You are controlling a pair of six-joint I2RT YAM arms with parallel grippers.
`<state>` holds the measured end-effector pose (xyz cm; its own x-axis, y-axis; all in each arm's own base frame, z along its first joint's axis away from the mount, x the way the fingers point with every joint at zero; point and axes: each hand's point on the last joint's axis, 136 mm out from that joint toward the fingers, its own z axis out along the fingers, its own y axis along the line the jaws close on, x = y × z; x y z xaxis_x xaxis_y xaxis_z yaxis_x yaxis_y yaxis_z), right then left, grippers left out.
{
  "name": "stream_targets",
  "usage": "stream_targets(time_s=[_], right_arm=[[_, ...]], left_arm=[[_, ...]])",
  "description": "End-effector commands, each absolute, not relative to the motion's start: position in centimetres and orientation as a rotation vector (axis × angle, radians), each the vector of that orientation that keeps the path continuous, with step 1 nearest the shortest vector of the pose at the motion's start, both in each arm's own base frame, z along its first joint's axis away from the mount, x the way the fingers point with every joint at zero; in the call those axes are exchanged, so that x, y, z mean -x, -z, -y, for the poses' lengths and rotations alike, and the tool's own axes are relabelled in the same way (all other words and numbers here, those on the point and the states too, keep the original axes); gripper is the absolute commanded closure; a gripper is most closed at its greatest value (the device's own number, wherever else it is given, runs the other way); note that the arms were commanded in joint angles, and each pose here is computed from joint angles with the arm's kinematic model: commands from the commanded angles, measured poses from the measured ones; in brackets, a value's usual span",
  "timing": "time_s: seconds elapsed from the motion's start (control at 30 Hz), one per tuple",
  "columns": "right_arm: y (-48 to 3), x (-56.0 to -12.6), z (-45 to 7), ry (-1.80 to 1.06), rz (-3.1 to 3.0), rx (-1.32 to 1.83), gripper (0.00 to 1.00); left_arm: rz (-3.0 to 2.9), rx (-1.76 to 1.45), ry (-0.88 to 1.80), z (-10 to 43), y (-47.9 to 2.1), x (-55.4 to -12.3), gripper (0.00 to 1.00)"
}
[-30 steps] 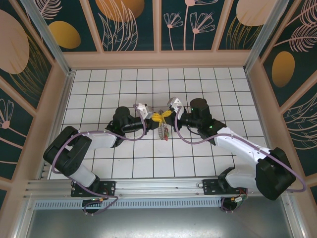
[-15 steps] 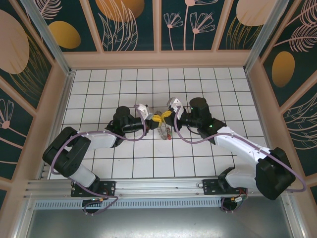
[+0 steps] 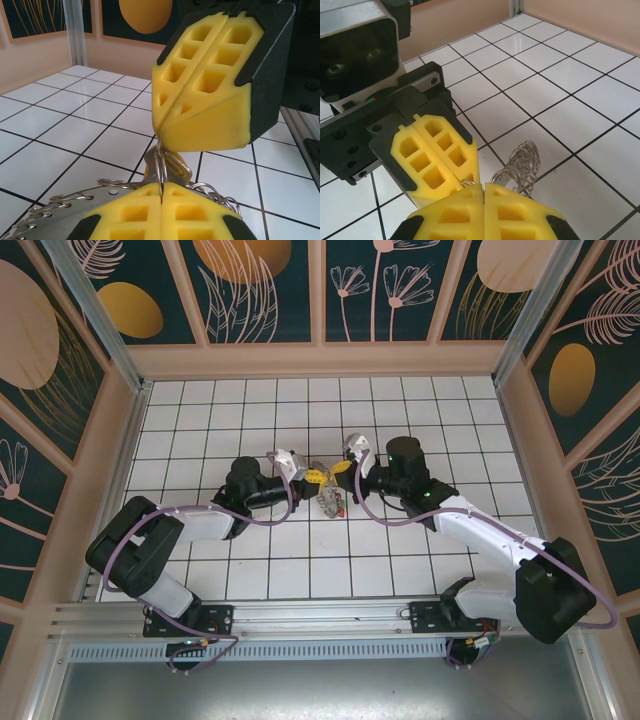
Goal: Put the keys on the keyring
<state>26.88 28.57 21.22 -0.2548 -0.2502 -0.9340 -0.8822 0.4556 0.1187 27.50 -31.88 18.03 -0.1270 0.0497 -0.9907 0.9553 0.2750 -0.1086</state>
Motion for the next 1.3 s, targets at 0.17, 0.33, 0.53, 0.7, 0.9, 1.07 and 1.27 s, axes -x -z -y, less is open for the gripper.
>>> stream_targets(time_s=[0.17,0.33,0.53,0.7,0.9,1.07,1.27], right_arm=[[-24.7,-26.7,-29.4,-0.896,-1.624,0.984,1.0],[-25.2,-26.5,-29.7,-0.902,-1.608,0.999,1.0],[-25.1,-26.3,-29.7,-0.903,-1.613,1.015,1.0],[-25.1,-26.0,-29.9,-0.91,-1.609,1.033,1.0],[-24.9,-25.8,-30.0,-0.921,-1.611,1.052,1.0],[-24.7,-25.8,-30.2,-0.922,-1.619,1.064,1.0],[-24.4,-25.8,-30.3,-0.929,-1.63,1.077,1.0]], left_arm=[[-1.406,-1.011,1.072,32.1,-19.3,-27.0,0.95],[-1.408,-1.012,1.067,32.1,-19.4,-27.0,0.85],[-1.405,-1.016,1.065,32.1,-19.7,-27.1,0.81],[-1.407,-1.027,1.067,32.2,-19.7,-27.1,0.79],[-1.413,-1.045,1.059,32.4,-19.8,-27.3,0.83],[-1.416,-1.042,1.042,32.4,-19.8,-27.5,0.84],[-1.41,-1.049,1.043,32.4,-20.0,-27.4,0.81]])
